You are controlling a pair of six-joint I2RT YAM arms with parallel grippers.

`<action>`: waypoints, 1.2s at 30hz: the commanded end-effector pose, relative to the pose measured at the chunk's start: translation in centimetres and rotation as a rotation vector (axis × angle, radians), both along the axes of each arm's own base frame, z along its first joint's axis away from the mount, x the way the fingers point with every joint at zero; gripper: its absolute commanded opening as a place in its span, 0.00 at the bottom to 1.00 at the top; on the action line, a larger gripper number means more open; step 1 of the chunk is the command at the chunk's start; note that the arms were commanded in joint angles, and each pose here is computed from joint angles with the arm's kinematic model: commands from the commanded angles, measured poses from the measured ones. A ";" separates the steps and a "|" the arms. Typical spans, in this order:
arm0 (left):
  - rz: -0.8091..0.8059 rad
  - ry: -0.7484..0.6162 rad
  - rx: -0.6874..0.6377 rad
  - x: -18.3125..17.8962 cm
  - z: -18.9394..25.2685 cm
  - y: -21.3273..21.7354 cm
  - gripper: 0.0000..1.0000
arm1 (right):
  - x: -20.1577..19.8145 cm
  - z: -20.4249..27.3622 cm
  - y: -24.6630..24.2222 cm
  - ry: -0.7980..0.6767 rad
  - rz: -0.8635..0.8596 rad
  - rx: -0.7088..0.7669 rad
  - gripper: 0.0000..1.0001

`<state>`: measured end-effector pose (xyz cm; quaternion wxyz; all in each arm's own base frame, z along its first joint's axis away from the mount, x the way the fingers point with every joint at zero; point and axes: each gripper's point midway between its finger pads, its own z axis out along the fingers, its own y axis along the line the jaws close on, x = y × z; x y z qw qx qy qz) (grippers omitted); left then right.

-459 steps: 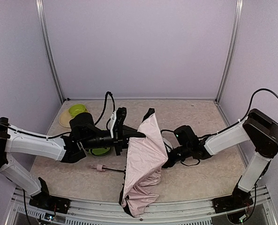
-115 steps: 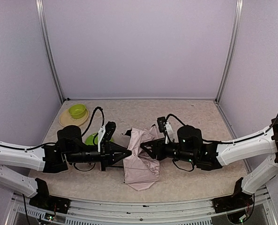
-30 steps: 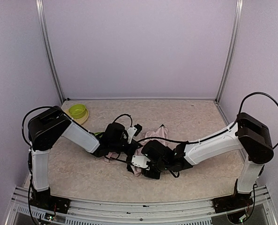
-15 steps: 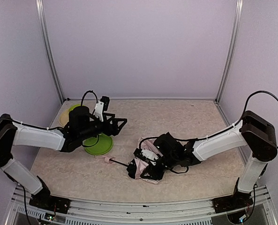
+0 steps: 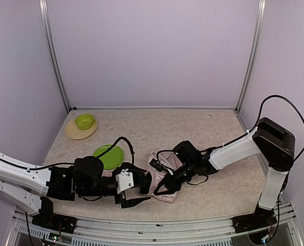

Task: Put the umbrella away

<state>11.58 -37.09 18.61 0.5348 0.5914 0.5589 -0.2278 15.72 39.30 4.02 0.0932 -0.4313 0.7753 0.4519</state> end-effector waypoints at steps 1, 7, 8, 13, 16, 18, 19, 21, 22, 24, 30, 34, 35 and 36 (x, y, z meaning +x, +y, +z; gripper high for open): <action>-0.167 -0.106 0.257 -2.8 -4.7 0.4 0.88 | -5.0 -3.1 -3.0 0.271 0.065 -0.144 0.17; -0.205 -0.190 0.401 -3.8 -9.4 -0.8 0.96 | -7.2 -3.3 -2.6 0.328 0.138 -0.145 0.18; -0.210 -0.202 0.413 -3.9 -10.0 -1.1 0.97 | -7.3 -3.4 -2.5 0.335 0.140 -0.146 0.18; -0.132 -0.304 0.408 -2.1 -11.1 -1.4 0.97 | -7.7 -3.0 -2.3 0.336 0.170 -0.126 0.18; -0.084 -0.317 0.424 -1.1 -11.5 -1.1 0.96 | -8.0 -2.9 -2.5 0.339 0.189 -0.140 0.20; -0.063 -0.319 0.432 -0.5 -12.0 -0.8 0.96 | -8.3 -2.6 -2.5 0.337 0.212 -0.127 0.20; -0.046 -0.320 0.442 0.0 -12.4 -0.5 0.96 | -8.4 -2.3 -2.4 0.333 0.227 -0.118 0.21; -0.041 -0.305 0.464 0.7 -13.4 -0.1 0.96 | -8.5 -2.0 -2.3 0.330 0.247 -0.112 0.21; -0.047 -0.277 0.475 0.8 -14.0 -0.1 0.96 | -8.4 -1.8 -2.2 0.321 0.253 -0.113 0.19; -0.054 -0.207 0.515 0.9 -15.7 0.0 0.94 | -8.2 -1.1 -1.9 0.298 0.259 -0.107 0.20; -0.105 -0.055 0.601 -1.3 -18.7 0.7 0.56 | -6.0 0.5 -1.7 0.205 0.205 -0.093 0.48; -0.141 0.063 0.599 -2.4 -18.8 0.8 0.32 | -3.7 1.5 -2.2 0.156 0.126 -0.074 0.55; -0.145 0.082 0.601 -2.6 -18.9 0.9 0.31 | -3.0 1.7 -2.5 0.141 0.101 -0.083 0.56; -0.147 0.102 0.608 -2.7 -19.0 1.1 0.30 | -2.3 2.0 -3.0 0.123 0.074 -0.089 0.56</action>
